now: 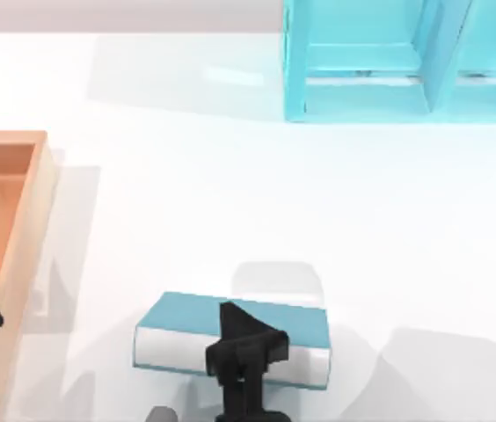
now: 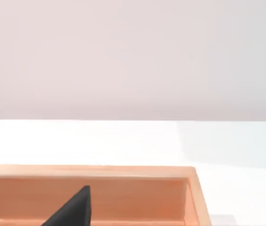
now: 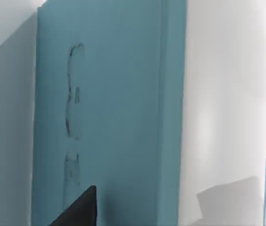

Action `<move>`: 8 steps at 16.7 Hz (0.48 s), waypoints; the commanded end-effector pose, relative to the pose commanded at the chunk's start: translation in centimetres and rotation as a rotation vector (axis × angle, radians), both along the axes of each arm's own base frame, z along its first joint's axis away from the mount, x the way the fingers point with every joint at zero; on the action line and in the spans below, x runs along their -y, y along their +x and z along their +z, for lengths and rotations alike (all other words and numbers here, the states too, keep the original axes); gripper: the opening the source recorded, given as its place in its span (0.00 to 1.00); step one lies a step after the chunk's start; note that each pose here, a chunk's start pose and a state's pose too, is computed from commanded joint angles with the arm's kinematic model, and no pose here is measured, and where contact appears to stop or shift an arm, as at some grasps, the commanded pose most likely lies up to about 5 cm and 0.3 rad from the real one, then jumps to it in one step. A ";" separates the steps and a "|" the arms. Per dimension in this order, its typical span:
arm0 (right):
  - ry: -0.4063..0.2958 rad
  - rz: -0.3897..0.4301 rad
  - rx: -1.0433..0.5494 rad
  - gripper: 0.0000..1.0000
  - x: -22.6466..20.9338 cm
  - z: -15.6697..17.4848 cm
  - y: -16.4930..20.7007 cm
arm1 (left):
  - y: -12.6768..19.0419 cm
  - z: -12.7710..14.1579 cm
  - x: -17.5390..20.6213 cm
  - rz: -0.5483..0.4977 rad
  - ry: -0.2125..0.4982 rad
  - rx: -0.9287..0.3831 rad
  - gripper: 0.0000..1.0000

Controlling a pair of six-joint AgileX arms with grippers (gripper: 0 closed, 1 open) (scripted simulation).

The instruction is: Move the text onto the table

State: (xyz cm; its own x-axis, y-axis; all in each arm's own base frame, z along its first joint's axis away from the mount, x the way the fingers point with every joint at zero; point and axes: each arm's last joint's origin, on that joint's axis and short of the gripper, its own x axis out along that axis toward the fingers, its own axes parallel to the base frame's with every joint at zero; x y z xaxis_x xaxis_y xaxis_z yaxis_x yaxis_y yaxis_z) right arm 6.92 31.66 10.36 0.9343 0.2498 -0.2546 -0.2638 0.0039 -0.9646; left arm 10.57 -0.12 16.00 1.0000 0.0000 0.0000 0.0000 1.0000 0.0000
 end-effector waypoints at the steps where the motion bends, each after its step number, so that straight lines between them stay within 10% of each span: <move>1: 0.000 0.000 0.000 1.00 0.0 0.0 0.0 | 0.0 0.0 0.0 0.000 0.000 0.000 1.00; 8: -0.002 0.027 -0.011 1.00 -0.6 -0.4 -1.8 | 0.0 0.0 0.0 0.000 0.000 0.000 1.00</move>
